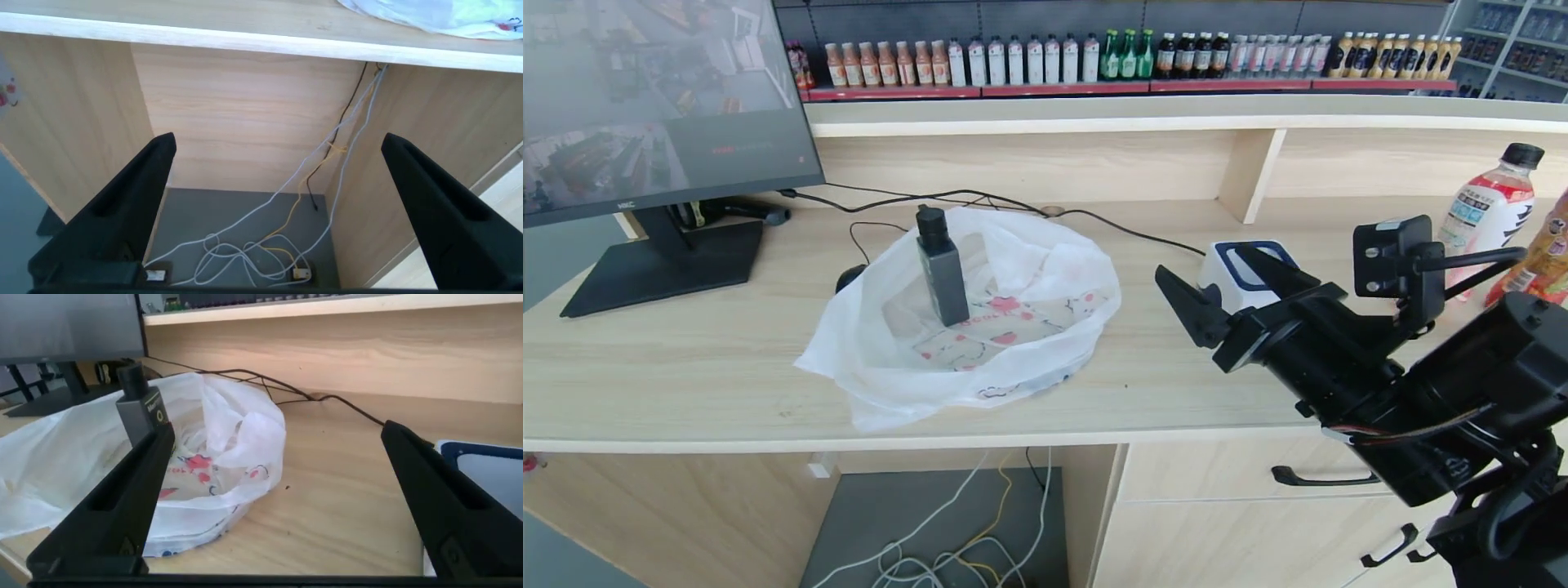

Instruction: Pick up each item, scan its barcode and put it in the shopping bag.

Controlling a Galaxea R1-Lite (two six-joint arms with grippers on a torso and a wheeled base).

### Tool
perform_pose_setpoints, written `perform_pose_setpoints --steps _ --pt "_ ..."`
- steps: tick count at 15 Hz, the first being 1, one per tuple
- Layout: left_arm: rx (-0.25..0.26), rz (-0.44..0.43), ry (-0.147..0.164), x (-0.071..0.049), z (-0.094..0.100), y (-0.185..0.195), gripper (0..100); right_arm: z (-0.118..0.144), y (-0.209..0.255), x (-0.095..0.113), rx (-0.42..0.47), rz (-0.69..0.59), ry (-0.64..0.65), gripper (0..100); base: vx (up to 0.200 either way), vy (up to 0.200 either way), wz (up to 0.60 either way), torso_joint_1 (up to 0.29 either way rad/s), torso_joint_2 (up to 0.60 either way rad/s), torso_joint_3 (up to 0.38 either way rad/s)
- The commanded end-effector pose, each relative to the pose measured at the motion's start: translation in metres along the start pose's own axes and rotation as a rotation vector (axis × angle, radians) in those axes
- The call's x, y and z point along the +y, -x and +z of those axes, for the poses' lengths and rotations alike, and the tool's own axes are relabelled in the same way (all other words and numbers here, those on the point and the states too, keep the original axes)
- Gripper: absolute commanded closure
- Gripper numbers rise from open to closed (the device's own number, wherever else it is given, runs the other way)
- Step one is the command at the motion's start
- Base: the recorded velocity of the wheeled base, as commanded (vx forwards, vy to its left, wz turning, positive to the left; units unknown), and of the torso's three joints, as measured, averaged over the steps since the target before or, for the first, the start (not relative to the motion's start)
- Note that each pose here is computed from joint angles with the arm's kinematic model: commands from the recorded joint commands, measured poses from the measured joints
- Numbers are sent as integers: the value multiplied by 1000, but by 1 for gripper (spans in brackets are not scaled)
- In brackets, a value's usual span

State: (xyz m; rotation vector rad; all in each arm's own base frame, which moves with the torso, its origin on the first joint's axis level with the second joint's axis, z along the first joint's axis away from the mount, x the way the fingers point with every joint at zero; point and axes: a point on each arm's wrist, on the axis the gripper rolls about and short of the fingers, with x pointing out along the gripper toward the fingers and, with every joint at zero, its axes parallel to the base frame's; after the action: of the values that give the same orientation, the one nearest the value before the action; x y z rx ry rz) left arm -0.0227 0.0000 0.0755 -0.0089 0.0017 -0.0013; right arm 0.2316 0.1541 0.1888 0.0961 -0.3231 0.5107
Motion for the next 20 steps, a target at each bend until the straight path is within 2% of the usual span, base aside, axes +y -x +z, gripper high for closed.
perform_pose_setpoints --steps 1,18,20 --pt "0 0 0 0 0 0 0 2 2 0 -3 0 0 0 0 -200 0 -2 2 2" --pt "0 0 3 0 0 0 0 6 26 -2 26 2 2 0 0 -200 0 2 3 3" --pt "0 0 3 0 0 0 0 5 29 -1 34 8 1 0 0 0 0 0 0 0"
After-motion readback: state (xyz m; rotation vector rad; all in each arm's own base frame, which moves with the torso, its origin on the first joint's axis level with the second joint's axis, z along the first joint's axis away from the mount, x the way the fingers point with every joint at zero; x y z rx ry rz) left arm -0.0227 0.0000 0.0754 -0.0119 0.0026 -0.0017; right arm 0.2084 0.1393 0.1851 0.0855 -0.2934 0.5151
